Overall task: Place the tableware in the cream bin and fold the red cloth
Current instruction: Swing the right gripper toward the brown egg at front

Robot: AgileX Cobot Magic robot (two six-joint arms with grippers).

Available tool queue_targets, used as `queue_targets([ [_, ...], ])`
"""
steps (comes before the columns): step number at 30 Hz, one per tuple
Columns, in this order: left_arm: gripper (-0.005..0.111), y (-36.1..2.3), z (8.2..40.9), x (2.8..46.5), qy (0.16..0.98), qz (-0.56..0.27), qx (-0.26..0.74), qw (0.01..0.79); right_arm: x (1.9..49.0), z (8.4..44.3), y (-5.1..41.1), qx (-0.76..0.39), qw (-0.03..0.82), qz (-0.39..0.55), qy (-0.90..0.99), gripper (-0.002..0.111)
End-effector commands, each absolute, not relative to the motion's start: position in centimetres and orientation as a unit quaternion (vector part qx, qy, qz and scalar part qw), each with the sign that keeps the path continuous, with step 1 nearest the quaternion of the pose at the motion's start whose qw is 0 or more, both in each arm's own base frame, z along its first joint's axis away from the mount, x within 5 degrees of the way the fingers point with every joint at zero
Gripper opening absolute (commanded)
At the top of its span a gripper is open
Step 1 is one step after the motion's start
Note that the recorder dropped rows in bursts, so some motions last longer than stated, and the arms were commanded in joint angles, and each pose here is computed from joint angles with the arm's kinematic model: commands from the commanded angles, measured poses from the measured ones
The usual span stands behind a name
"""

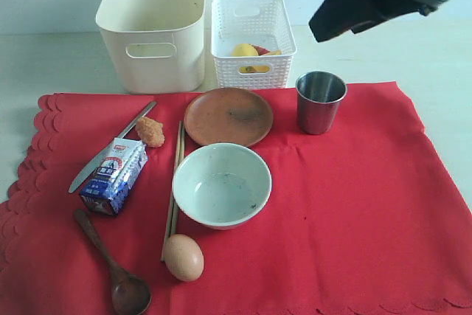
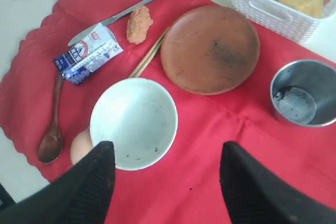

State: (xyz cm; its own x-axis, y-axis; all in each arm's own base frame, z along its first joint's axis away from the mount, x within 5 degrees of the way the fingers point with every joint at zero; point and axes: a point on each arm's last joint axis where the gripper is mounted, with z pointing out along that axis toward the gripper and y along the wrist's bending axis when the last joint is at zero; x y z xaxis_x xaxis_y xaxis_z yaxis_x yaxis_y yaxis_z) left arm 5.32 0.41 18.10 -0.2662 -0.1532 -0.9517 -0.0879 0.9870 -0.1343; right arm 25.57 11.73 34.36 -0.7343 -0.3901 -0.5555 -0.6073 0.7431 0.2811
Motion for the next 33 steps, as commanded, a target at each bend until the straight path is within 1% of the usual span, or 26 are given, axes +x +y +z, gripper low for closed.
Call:
queue_targets([
  [1,0.0,0.4,18.1,5.3,0.793,-0.027,-0.07,0.604,22.7,34.1,11.2,-0.301,0.254,0.246,0.886,0.056],
  [9,0.0,0.4,18.1,5.3,0.793,-0.027,-0.07,0.604,17.7,33.2,11.2,-0.344,0.275,0.324,0.837,0.056],
  [16,0.0,0.4,18.1,5.3,0.793,-0.027,-0.07,0.604,14.9,31.5,10.8,-0.365,0.247,0.344,0.829,0.056],
  [19,0.0,0.4,18.1,5.3,0.793,-0.027,-0.07,0.604,14.3,30.6,10.7,-0.363,0.234,0.353,0.83,0.056],
  [26,0.0,0.4,18.1,5.3,0.793,-0.027,-0.07,0.604,12.8,28.4,12.0,-0.406,0.206,0.357,0.815,0.056],
  [33,0.0,0.4,18.1,5.3,0.793,-0.027,-0.07,0.604,12.0,27.6,13.4,-0.454,0.231,0.343,0.789,0.056],
])
